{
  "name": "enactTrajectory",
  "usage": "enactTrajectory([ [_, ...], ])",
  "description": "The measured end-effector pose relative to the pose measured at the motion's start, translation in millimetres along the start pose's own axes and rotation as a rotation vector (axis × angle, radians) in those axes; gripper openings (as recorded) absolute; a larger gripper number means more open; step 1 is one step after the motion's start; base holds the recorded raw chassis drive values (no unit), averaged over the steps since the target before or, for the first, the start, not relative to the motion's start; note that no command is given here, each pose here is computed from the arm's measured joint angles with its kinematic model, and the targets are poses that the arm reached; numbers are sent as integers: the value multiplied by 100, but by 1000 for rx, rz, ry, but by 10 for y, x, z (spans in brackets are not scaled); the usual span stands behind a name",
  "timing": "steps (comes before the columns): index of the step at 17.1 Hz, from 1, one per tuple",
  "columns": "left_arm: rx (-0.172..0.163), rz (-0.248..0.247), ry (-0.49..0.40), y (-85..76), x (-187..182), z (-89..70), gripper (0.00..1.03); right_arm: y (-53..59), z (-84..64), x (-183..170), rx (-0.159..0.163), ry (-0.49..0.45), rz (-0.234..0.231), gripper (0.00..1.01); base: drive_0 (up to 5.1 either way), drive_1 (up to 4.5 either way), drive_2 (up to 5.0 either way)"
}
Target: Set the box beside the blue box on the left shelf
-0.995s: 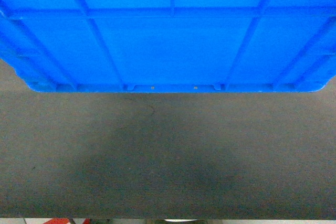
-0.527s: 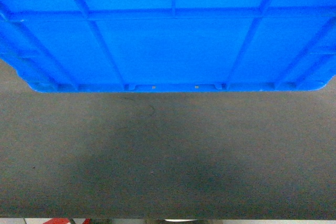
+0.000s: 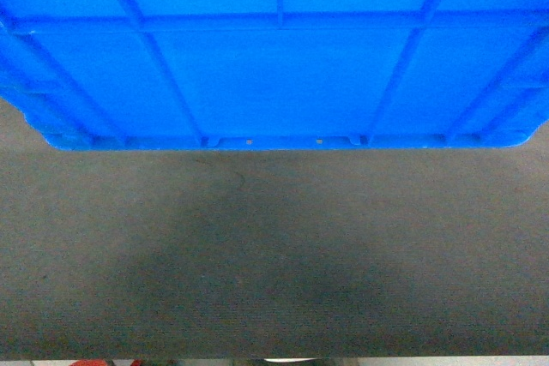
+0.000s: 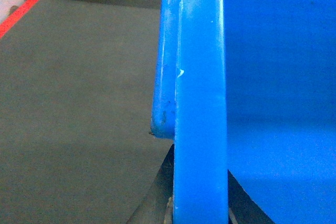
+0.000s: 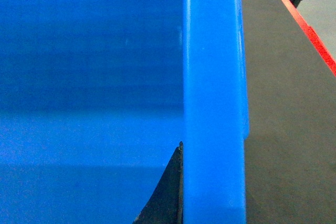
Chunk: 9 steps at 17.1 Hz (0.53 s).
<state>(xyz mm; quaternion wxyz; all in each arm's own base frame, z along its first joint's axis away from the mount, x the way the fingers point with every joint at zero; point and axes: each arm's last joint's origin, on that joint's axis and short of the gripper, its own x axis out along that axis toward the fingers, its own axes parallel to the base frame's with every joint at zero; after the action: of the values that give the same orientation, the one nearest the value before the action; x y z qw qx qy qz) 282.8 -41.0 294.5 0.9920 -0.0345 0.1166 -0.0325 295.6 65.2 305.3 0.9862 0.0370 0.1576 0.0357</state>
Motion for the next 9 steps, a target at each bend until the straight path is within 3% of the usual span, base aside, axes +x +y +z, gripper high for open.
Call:
enactTrajectory([
  [9,0,-1,0,-1,0,0,6,-1,3,-5,0,-1,-1,7,-171,-171,-171],
])
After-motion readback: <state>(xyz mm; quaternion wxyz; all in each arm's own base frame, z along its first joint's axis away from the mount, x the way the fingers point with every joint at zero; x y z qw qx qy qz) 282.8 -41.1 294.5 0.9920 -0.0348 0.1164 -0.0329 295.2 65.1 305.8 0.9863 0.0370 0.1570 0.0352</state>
